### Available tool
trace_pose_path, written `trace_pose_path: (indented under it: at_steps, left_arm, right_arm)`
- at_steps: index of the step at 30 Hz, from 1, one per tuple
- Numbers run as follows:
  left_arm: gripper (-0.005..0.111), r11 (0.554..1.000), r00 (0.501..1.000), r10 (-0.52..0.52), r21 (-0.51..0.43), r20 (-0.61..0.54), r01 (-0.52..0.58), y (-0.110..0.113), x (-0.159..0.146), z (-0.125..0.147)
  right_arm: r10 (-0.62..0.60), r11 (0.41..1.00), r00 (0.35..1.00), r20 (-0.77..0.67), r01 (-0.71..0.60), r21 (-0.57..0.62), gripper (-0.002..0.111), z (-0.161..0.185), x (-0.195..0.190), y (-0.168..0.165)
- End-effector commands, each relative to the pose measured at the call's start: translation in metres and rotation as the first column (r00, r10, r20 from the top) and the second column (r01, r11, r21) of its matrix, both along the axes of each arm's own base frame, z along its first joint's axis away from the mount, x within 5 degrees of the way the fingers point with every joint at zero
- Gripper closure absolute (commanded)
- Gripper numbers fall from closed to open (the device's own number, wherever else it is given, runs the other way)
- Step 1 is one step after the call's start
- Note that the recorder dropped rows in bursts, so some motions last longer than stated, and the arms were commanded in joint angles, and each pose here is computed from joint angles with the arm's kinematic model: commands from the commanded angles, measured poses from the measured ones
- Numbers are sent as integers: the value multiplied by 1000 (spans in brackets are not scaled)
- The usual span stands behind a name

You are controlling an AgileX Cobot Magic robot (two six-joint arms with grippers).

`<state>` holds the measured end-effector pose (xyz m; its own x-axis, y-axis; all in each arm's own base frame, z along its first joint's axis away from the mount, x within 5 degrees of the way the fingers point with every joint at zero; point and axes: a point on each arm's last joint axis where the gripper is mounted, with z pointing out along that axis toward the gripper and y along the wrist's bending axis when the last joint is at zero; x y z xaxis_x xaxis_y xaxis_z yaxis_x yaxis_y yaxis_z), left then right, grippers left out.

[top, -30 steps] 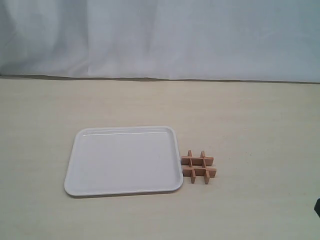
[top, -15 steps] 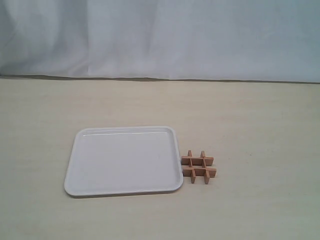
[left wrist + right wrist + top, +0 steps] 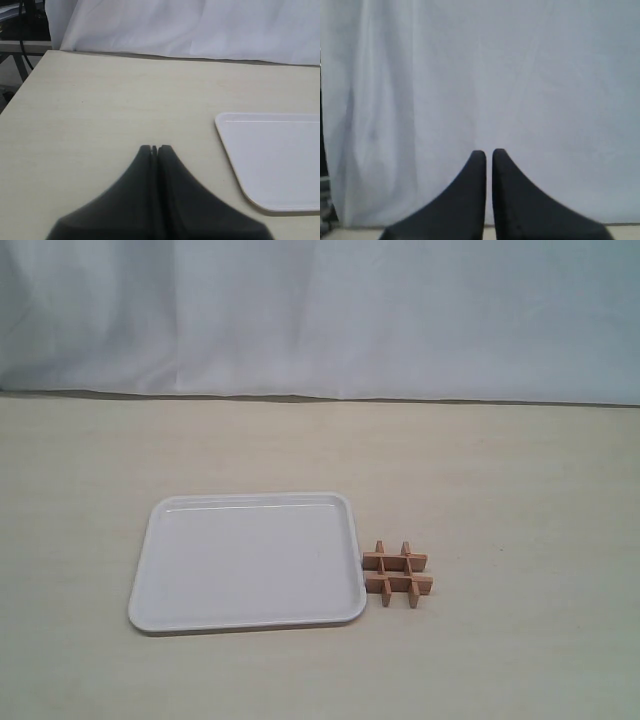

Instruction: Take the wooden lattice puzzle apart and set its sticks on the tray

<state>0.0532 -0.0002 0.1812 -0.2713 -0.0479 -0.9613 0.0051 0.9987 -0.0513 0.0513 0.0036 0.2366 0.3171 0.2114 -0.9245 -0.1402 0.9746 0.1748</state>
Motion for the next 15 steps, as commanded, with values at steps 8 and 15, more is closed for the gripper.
trace_pose_path:
  at_steps: [8, 15]
  left_arm:
    - [107, 1000, 1000, -1, -10, 12, 1, 0, 0, 1]
    - [107, 1000, 1000, -1, -10, 12, 1, 0, 0, 1]
  right_arm:
    - [110, 946, 994, 14, -109, 304, 104, 1, -1, 0]
    - [98, 932, 994, 48, -109, 346, 104, 34, 3, -2]
